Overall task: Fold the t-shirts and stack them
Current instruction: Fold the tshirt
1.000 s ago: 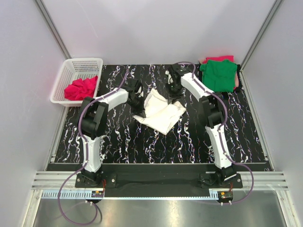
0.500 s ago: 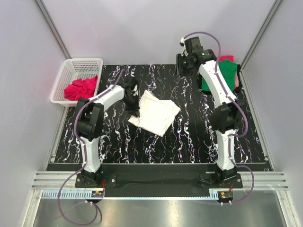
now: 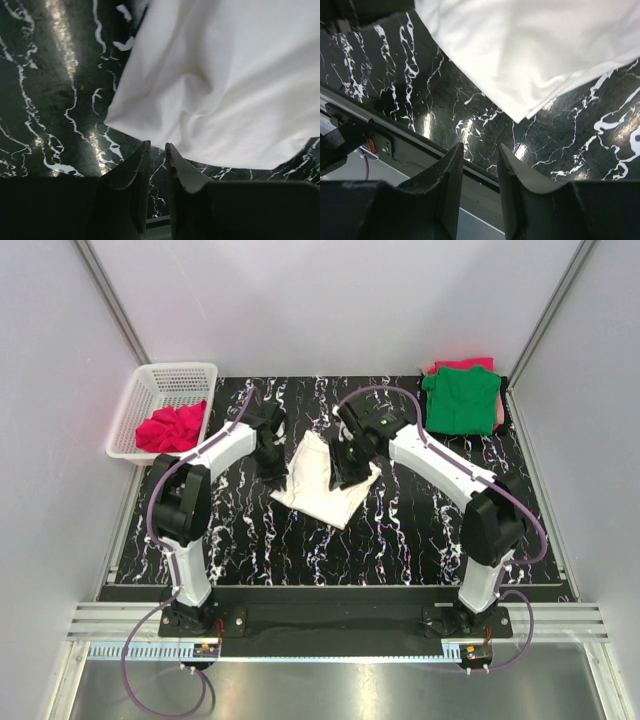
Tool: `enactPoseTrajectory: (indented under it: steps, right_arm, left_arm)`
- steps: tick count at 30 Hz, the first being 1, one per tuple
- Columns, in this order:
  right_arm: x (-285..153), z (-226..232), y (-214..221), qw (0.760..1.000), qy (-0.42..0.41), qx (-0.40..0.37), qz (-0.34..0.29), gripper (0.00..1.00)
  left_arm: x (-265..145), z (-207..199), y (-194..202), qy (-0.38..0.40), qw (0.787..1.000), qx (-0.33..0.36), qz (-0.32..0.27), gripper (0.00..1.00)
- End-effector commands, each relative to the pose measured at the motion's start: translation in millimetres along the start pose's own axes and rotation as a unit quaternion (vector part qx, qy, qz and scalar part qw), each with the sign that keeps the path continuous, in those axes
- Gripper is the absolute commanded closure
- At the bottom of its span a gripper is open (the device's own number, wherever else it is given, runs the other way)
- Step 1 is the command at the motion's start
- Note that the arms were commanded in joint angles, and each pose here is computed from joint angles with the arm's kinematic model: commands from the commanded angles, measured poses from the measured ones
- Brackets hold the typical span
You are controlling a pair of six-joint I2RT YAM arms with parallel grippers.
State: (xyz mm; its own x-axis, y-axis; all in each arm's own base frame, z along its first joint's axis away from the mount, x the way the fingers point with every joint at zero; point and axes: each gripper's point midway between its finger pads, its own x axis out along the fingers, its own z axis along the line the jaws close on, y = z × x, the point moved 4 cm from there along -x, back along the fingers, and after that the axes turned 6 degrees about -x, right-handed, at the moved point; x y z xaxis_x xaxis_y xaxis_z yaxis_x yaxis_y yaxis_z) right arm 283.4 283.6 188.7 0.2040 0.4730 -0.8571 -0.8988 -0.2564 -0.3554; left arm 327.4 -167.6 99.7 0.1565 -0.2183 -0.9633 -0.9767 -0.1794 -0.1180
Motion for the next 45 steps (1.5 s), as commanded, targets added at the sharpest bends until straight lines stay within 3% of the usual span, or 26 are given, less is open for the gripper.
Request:
enactPoseTrajectory:
  steps: [1,8,17,26,34,45]
  right_arm:
    - [-26,21,-2,0.997,-0.038,0.006,-0.064,0.60]
    - [4,13,7,0.998,-0.042,0.019,-0.050,0.60]
    - [67,1,-13,0.999,-0.019,0.015,-0.030,0.62]
    - [98,-2,-26,1.000,-0.017,0.020,-0.018,0.62]
    - [102,-9,-6,0.999,-0.013,0.034,0.008,0.61]
    - [107,-15,21,0.997,-0.014,0.060,0.047,0.62]
  left_arm:
    - [-7,12,-7,-0.021,0.999,-0.006,-0.030,0.78]
    - [-7,3,-17,-0.002,0.999,0.013,-0.039,0.78]
    - [1,-22,-37,0.048,0.997,0.048,-0.025,0.78]
    - [9,-58,-71,0.113,0.990,0.077,-0.021,0.77]
    - [15,-84,-88,0.154,0.984,0.089,-0.013,0.75]
    - [63,-79,-84,0.123,0.989,0.082,0.019,0.76]
